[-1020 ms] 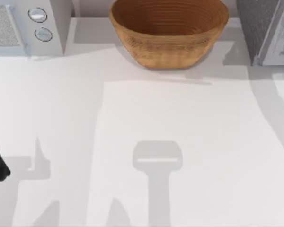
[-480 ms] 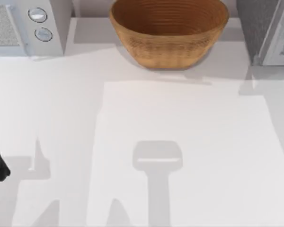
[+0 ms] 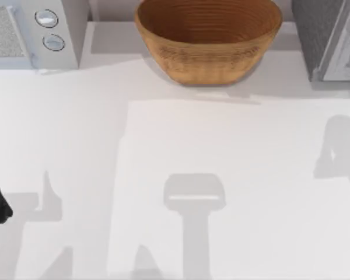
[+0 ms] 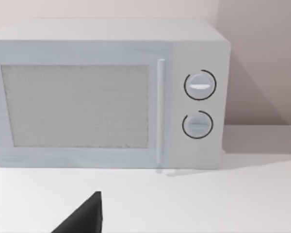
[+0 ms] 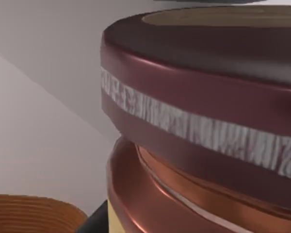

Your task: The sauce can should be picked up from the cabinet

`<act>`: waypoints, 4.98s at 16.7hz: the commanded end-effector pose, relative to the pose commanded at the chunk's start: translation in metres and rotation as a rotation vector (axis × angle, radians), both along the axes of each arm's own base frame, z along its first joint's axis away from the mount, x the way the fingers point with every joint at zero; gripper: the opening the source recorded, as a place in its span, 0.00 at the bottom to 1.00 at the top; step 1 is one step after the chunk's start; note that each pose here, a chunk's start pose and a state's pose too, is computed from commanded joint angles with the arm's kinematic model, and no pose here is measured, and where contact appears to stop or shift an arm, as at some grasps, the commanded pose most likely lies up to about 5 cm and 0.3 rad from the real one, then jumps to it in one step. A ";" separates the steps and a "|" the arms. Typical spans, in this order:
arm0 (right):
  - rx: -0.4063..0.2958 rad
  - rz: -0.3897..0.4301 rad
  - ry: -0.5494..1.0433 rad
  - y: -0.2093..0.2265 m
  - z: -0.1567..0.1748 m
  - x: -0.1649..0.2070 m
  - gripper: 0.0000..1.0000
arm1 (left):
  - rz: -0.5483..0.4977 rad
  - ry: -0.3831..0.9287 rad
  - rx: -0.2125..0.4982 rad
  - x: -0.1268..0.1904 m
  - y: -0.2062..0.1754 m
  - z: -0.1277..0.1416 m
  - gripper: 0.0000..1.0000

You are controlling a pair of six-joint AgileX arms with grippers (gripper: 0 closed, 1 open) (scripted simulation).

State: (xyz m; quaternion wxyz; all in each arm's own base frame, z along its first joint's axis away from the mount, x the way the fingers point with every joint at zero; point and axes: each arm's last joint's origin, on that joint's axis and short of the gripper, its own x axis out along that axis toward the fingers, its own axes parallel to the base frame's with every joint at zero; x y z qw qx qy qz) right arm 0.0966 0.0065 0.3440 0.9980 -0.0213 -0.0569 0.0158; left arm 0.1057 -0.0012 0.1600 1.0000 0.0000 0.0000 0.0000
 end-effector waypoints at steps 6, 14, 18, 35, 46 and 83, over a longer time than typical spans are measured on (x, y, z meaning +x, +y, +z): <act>0.024 -0.018 0.080 -0.006 -0.140 0.005 0.00 | 0.000 0.000 0.000 0.000 0.000 0.000 1.00; 0.043 -0.032 0.114 -0.008 -0.184 0.009 0.00 | 0.000 0.000 0.000 0.000 0.000 0.000 1.00; 0.044 -0.026 0.122 -0.007 -0.185 0.010 0.00 | 0.000 0.000 0.000 0.000 0.000 0.000 1.00; 0.071 0.262 0.213 0.000 -0.166 0.075 0.00 | 0.000 0.000 0.000 0.000 0.000 0.000 1.00; 0.073 0.455 0.249 0.002 -0.189 0.122 0.00 | 0.000 0.000 0.000 0.000 0.000 0.000 1.00; 0.003 0.727 0.132 -0.013 -0.281 0.215 0.00 | 0.000 0.000 0.000 0.000 0.000 0.000 1.00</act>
